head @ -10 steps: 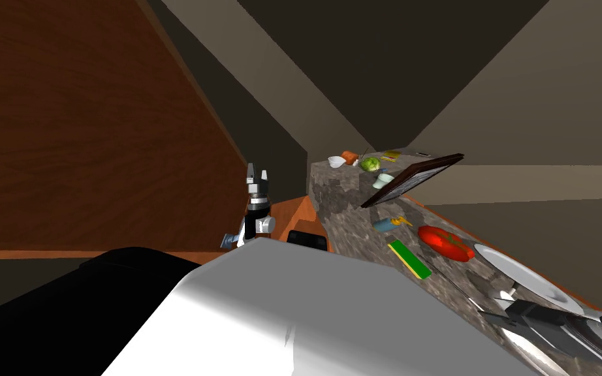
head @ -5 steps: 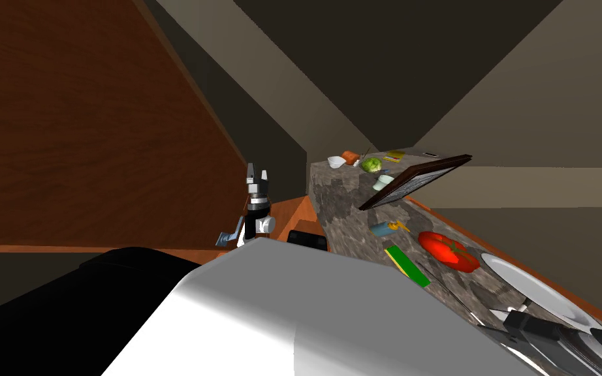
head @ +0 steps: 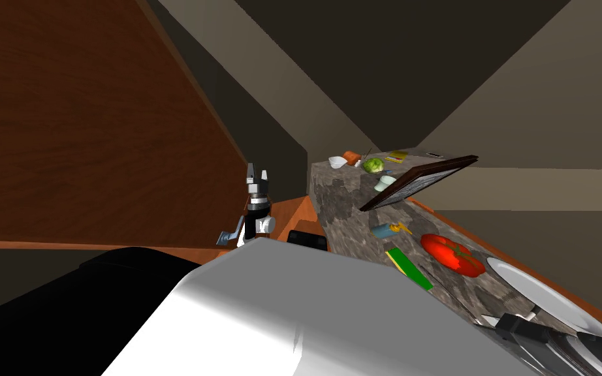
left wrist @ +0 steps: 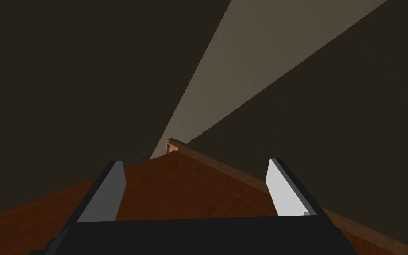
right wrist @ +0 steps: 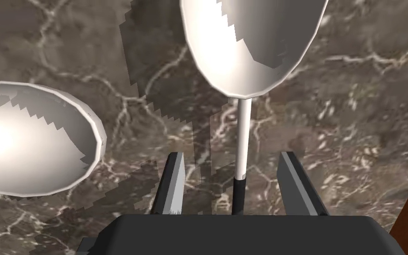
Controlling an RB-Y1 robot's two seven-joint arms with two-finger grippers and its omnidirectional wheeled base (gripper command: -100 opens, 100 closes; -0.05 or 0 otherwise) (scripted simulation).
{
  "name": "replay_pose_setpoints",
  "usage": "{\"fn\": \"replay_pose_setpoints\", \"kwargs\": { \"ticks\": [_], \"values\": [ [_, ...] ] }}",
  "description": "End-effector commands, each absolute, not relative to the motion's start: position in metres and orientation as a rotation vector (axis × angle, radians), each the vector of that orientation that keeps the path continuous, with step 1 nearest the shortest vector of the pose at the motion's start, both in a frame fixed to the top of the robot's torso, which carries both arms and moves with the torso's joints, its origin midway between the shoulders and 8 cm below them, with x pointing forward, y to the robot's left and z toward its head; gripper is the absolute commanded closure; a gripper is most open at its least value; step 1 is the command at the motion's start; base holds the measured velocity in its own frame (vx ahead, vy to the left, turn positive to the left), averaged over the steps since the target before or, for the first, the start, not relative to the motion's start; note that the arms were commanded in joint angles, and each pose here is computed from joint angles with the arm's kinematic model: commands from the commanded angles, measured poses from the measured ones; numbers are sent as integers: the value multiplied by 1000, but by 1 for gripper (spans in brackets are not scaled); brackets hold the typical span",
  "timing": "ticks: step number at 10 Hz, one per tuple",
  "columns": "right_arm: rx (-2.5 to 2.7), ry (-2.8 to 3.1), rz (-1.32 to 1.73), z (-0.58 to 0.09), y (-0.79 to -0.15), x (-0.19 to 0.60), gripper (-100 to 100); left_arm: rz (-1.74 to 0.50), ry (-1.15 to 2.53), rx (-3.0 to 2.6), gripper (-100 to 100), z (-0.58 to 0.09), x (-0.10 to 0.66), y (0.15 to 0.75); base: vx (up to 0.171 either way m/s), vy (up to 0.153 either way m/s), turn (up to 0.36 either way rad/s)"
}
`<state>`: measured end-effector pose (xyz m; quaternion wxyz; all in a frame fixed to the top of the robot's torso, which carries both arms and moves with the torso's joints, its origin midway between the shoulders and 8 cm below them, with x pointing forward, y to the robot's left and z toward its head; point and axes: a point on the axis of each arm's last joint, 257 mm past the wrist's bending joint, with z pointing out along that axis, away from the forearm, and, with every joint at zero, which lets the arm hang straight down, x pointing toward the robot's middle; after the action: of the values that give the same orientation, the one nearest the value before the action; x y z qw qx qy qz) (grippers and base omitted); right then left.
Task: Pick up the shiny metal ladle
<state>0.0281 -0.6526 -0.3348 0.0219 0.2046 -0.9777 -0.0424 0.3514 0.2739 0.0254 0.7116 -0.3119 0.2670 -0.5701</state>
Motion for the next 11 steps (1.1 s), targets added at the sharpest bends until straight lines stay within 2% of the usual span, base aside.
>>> {"fn": "replay_pose_setpoints", "kwargs": {
  "ticks": [1,4,6,8,11],
  "values": [
    [634,-3029,-131,-335,-653,28,100,-1264,592,-692,0,25,351,274,0,0,0],
    [634,-3028,-136,-334,-652,28,100,-1264,592,-692,0,25,351,274,0,0,0],
    [641,-3033,-50,-329,-670,33,-100,-1264,592,-692,0,25,351,274,-14,31,0],
    [637,-3027,15,-329,-685,30,-100,-1265,592,-692,0,25,351,274,-46,104,6],
    [633,-2966,71,-336,-700,-2,-100,-1264,592,-692,0,25,351,274,-8,15,36]
  ]
}}
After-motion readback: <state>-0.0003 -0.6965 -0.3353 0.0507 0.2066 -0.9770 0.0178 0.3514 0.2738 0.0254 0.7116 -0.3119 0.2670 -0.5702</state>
